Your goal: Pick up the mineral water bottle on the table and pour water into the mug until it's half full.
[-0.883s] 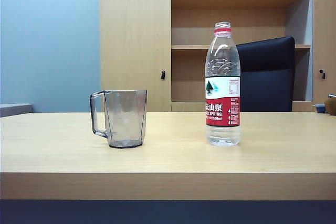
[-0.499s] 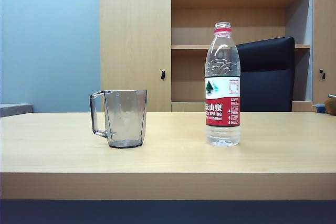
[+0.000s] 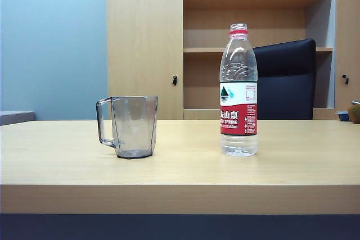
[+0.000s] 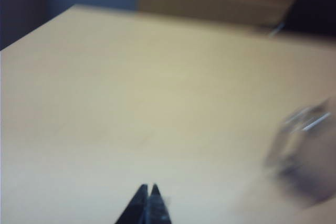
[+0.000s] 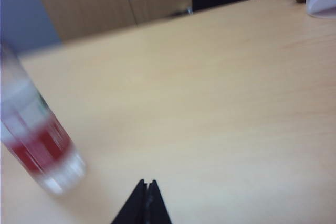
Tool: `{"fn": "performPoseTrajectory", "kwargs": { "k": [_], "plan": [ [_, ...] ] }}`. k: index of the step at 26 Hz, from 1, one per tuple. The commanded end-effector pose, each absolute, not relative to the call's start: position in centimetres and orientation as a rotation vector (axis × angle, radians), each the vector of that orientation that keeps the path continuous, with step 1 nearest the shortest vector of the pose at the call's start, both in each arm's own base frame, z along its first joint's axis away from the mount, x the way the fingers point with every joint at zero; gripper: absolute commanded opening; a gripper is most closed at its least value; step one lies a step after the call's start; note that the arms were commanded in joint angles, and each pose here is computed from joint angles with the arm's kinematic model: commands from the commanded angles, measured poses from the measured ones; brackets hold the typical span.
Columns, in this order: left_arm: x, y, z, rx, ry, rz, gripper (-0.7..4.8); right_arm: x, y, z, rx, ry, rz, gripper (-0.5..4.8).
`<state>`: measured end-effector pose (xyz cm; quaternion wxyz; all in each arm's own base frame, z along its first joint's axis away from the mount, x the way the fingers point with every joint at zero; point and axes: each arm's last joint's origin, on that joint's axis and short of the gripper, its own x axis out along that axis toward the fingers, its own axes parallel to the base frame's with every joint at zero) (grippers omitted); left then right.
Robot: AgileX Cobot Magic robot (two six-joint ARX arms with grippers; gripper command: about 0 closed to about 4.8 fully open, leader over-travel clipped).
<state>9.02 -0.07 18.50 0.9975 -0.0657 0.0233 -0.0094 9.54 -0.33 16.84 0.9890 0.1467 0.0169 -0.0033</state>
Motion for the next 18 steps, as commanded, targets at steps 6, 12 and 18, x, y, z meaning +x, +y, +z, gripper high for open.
{"fn": "performPoseTrajectory", "kwargs": {
  "k": [6,12,18],
  "plan": [
    [6.2,-0.7,26.3,-0.239,-0.161,-0.27,-0.05,8.0,0.0,23.0,0.434,-0.228,0.152,-0.05],
    [7.9,-1.5,24.9,-0.263,0.11,-0.521,-0.05,6.8,0.5,25.6,0.306,-0.19,0.272,-0.05],
    [11.0,-1.9,23.8,-0.172,0.243,-0.682,-0.05,7.5,0.6,30.7,0.067,-0.156,0.287,0.61]
  ]
}}
